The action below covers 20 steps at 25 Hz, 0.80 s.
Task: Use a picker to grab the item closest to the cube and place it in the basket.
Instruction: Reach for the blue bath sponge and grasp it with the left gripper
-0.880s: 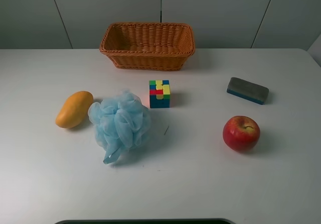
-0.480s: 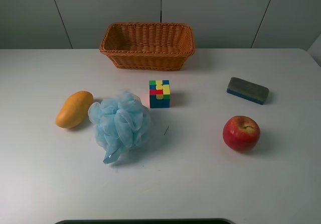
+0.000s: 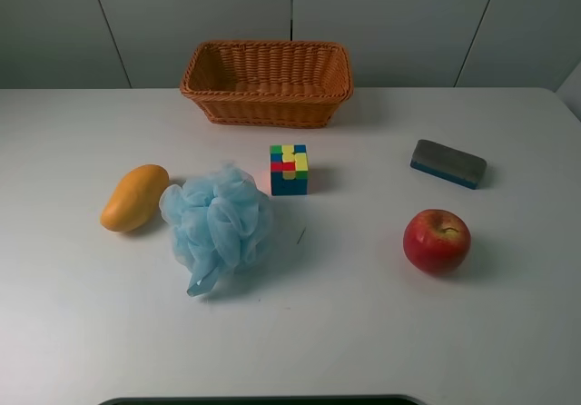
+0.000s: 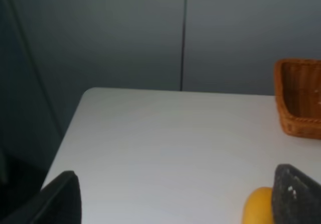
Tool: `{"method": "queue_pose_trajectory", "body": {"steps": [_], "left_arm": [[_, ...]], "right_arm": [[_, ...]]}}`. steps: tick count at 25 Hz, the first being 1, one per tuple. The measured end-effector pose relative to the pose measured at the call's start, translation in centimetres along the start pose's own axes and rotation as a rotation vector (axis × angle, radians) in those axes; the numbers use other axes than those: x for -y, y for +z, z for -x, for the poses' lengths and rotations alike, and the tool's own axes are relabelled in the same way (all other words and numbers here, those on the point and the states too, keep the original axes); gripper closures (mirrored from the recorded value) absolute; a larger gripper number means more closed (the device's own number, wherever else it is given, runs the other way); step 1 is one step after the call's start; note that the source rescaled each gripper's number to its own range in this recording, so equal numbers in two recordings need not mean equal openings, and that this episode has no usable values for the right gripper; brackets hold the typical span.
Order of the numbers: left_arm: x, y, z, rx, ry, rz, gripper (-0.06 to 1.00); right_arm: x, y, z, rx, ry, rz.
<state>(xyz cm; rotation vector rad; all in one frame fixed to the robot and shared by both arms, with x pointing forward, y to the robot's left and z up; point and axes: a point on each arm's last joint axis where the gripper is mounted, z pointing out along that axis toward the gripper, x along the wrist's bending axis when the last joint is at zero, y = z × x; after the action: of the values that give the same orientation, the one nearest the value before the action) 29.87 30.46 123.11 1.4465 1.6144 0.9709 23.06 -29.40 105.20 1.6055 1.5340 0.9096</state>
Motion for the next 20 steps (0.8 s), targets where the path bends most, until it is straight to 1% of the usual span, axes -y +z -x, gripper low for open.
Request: {"method": "queue_pose_trajectory", "body": {"steps": [2, 5, 7, 9, 12, 15, 18, 20], "left_arm": [[-2.9, 2.4, 0.6, 0.060, -0.012, -0.060, -0.06], [-5.4, 6.7, 1.3, 0.122, -0.034, -0.165, -0.06], [-6.3, 9.4, 2.2, 0.162, -0.010, -0.222, -0.06], [-6.9, 12.5, 3.6, 0.193, 0.044, -0.276, -0.06], [-7.3, 16.0, 6.7, 0.249, 0.146, -0.326, -0.06], [-6.9, 19.3, 10.6, 0.305, 0.250, -0.383, -0.06], [-4.8, 22.7, 15.1, 0.368, 0.342, -0.463, -0.06], [-2.8, 24.7, 17.6, 0.394, 0.397, -0.530, -0.06]], "right_arm": [[0.0, 0.0, 0.0, 0.000, 0.000, 0.000], [0.0, 0.0, 0.0, 0.000, 0.000, 0.000], [0.0, 0.0, 0.0, 0.000, 0.000, 0.000], [0.0, 0.0, 0.0, 0.000, 0.000, 0.000], [0.0, 0.0, 0.0, 0.000, 0.000, 0.000], [0.0, 0.0, 0.0, 0.000, 0.000, 0.000], [0.0, 0.0, 0.0, 0.000, 0.000, 0.000], [0.0, 0.0, 0.0, 0.000, 0.000, 0.000]]}}
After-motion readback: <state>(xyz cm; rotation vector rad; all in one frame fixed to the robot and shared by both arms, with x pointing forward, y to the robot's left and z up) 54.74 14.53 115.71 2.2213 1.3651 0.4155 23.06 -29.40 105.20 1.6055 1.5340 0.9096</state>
